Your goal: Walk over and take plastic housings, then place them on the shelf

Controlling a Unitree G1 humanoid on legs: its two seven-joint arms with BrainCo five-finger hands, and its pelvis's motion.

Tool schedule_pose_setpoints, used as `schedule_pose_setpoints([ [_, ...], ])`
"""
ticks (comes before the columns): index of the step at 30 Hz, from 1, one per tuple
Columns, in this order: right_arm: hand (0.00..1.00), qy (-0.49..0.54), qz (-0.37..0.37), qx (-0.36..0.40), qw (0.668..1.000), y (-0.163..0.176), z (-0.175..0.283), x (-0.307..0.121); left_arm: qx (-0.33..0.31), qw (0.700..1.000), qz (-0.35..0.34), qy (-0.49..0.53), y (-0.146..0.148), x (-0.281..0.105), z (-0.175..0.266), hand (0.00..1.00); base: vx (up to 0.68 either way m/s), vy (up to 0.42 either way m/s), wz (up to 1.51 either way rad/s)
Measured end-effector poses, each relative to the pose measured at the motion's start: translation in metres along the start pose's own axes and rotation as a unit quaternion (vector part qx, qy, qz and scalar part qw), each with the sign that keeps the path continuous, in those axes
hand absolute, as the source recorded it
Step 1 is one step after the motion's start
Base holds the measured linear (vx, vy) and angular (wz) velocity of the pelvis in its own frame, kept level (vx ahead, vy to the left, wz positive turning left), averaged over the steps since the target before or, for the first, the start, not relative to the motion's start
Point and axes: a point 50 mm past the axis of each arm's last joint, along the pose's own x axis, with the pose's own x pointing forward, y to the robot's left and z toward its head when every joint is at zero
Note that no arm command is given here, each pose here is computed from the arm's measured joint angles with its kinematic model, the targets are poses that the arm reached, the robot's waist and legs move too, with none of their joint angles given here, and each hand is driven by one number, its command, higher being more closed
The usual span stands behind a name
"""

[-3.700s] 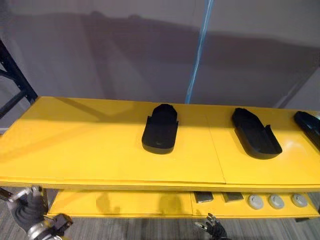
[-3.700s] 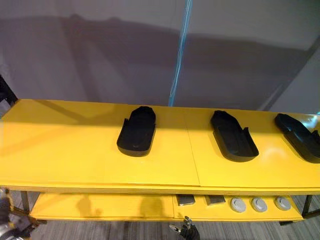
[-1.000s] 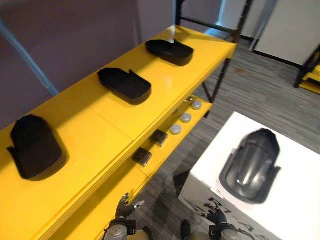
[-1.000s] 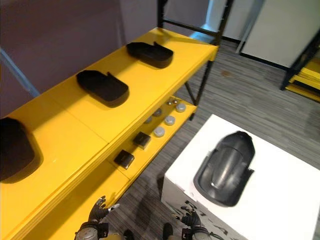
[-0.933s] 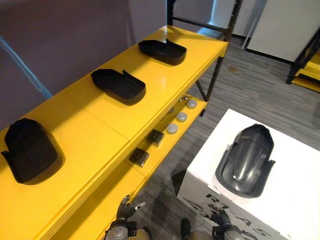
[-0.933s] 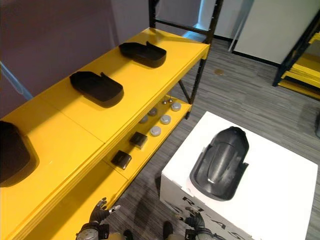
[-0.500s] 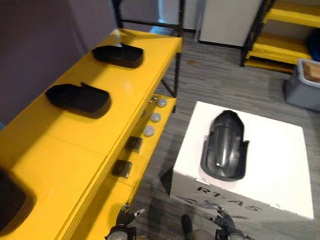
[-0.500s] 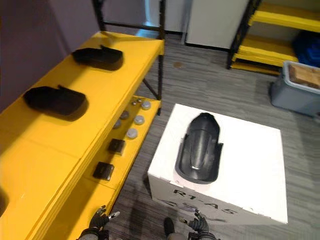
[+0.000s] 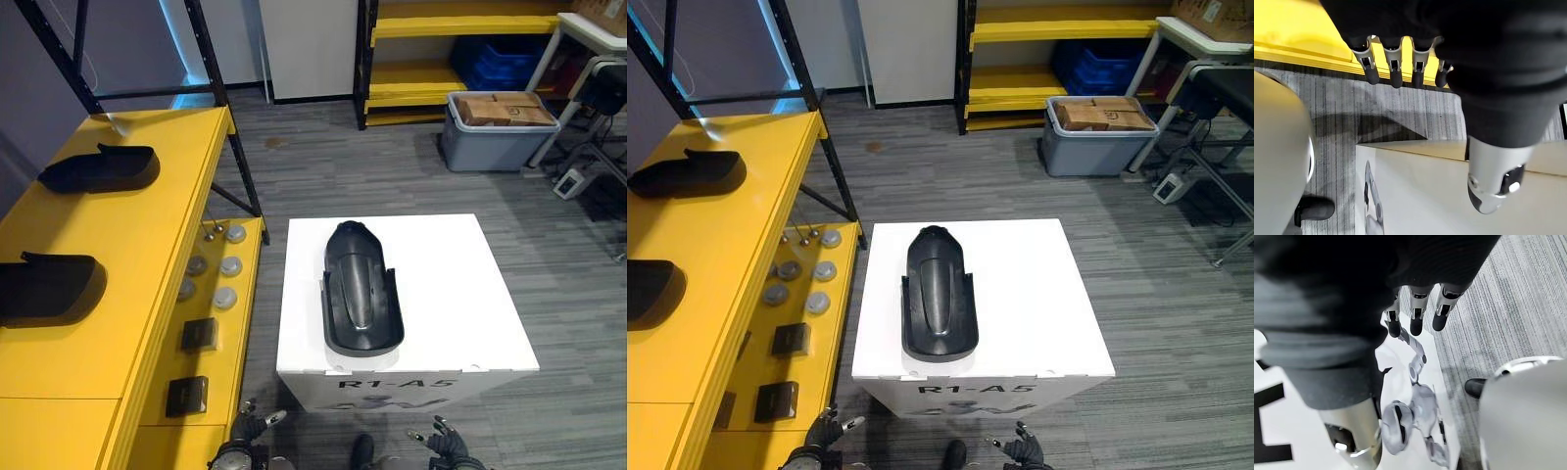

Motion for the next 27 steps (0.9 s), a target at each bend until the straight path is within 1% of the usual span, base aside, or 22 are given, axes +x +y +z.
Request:
schedule_pose_setpoints([
  [6,0.0,0.01,-0.012,0.022,1.0,-0.003,-0.008,-0.003,-0.004,1.0,0.005,0.012,0.002,-0.001,-0.006,0.0,0.08,0.125,-0.18],
  [15,0.0,0.011,-0.013,0.028,0.999,-0.003,-0.008,-0.003,0.005,0.999,0.009,0.038,0.008,-0.002,-0.018,0.0,0.1,0.052,0.06],
  [19,0.0,-0.003,-0.04,0.054,0.998,-0.014,-0.001,-0.002,0.004,0.999,0.013,0.046,0.01,-0.003,-0.023,0.0,-0.02,0.029,0.01],
  [23,0.0,-0.085,-0.113,0.105,0.984,-0.052,0.03,-0.009,-0.011,0.998,0.033,0.051,0.021,-0.005,-0.027,0.0,-0.07,0.004,-0.05],
  [24,0.0,-0.137,-0.151,0.114,0.972,-0.075,0.049,-0.018,-0.018,0.998,0.042,0.049,0.027,-0.007,-0.029,0.0,-0.1,-0.011,-0.1],
  [25,0.0,-0.157,-0.171,0.115,0.966,-0.088,0.056,-0.024,-0.022,0.997,0.047,0.049,0.029,-0.009,-0.03,0.0,-0.09,-0.013,-0.17],
  [27,0.0,-0.247,-0.244,0.115,0.93,-0.131,0.092,-0.052,-0.03,0.997,0.054,0.054,0.035,-0.014,-0.038,0.0,-0.05,-0.016,-0.18],
])
